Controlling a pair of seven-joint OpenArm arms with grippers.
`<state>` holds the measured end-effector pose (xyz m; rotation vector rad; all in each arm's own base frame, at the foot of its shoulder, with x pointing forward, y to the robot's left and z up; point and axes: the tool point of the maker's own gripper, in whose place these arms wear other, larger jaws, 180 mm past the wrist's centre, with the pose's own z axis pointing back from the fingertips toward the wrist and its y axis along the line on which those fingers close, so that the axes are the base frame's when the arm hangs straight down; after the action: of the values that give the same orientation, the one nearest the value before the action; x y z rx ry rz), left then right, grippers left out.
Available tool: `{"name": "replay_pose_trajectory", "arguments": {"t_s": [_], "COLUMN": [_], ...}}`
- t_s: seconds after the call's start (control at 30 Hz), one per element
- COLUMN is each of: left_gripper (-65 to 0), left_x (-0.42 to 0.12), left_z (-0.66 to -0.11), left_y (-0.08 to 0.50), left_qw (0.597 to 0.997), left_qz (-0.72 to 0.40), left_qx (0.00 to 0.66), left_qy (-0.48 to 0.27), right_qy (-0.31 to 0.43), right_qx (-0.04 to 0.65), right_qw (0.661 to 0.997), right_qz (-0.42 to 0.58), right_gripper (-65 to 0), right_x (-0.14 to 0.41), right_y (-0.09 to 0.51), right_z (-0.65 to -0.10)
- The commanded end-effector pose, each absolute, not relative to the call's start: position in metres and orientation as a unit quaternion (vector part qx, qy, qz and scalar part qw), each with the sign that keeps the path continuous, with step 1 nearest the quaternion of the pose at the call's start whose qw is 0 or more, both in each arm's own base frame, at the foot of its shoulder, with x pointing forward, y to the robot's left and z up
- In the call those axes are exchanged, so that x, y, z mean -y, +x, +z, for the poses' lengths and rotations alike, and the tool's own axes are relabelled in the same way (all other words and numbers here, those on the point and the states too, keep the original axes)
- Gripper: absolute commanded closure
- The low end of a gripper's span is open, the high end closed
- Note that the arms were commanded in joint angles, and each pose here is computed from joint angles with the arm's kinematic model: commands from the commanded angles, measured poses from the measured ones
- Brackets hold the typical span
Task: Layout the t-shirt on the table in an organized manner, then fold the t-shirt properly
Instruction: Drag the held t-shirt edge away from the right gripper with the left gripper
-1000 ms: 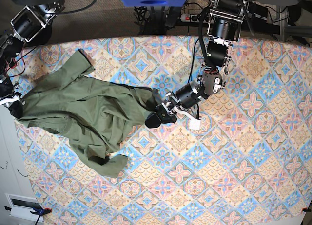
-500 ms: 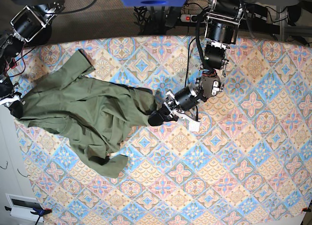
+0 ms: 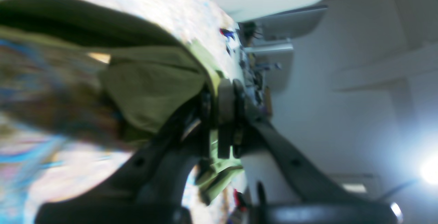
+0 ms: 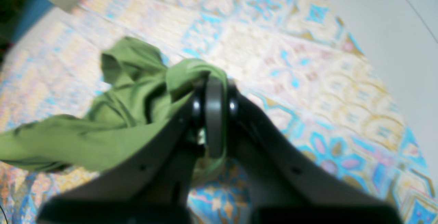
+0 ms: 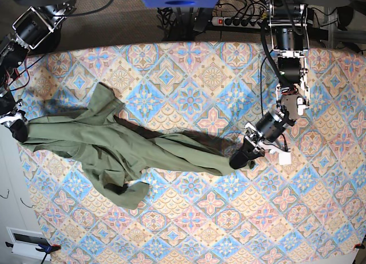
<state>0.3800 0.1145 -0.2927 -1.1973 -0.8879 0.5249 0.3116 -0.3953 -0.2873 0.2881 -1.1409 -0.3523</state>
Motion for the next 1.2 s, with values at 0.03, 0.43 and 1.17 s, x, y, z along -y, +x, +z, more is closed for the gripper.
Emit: {"name": "replay_pose_trajectory", "arguments": {"t_s": [0.03, 0.43, 1.17], "left_gripper": [0.0, 0.0, -3.0], "left_x": [-0.139, -0.204, -0.171], "left_z": [-0.269, -0.208, -0.391], "left_y": [0.390, 0.371, 0.215], "left_qw": [0.690, 0.703, 0.942], "left_qz": [0.226, 0.123, -0.115], "left_qx": [0.437, 0.529, 0.186], "left_qy": [-0.530, -0.460, -0.254], "right_qy": [0.126, 0.120, 0.120], "right_qx": [0.563, 0.569, 0.568], "right_qw": [0.802, 0.797, 0.798], "right_qz": [-0.154, -0.164, -0.164], "right_gripper": [-0.7, -0.7, -0.7], "right_x": [0.404, 0.412, 0.411], "right_y": [0.315, 0.310, 0.310], "right_z": [-0.265, -0.262, -0.262]}}
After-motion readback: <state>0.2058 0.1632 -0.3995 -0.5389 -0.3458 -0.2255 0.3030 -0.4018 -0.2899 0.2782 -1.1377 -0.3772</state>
